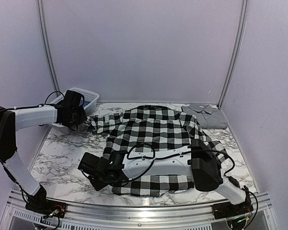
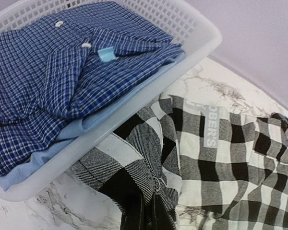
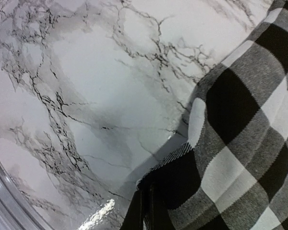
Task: Fold and stack the long sleeve shirts
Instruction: Pick up the corner of the shirt from the center of the board, then fold the flattened shirt at the center of the board.
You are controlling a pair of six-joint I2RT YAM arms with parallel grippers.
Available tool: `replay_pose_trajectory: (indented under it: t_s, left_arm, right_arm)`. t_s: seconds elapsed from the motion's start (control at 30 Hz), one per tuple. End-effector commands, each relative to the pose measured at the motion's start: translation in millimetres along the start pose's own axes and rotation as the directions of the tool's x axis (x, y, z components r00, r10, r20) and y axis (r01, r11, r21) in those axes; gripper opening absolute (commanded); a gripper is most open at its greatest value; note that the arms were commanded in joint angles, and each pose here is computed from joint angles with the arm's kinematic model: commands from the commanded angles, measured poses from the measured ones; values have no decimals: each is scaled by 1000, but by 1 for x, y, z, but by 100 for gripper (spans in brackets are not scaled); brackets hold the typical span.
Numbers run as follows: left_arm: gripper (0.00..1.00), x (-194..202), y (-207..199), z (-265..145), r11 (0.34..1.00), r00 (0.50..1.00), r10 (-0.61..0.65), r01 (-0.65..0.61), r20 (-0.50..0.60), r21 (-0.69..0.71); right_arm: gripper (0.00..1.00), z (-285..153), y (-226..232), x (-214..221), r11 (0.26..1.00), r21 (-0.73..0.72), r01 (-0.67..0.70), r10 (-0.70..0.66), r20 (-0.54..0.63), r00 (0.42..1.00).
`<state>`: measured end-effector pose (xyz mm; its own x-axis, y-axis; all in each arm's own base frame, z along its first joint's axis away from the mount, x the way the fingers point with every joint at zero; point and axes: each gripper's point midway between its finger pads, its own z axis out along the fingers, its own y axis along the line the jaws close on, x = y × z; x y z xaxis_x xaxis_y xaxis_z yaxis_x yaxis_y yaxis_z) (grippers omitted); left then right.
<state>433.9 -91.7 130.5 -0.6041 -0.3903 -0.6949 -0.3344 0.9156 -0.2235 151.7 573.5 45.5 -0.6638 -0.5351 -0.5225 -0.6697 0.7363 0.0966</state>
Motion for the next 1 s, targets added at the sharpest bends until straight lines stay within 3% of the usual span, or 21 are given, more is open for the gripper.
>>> replay_pose_trajectory:
  t_s: [0.0,0.47,0.77,0.97]
  left_arm:
    - [0,-29,-36,-22,994,999,27,-31,45,101]
    - [0,-52,-195,-84,900,980,84,-153,182,409]
    - [0,-57,-299,-161,750,958,46,-219,282,624]
    - [0,-39,-347,-193,650,963,42,-228,265,725]
  right_arm:
    - [0,-55,-2,-42,998,-46,-33,39,131,991]
    - [0,-97,-77,4,965,-67,-253,262,204,943]
    - [0,-99,-107,42,940,-51,-338,342,186,921]
    - [0,-101,-113,54,931,-60,-361,366,180,913]
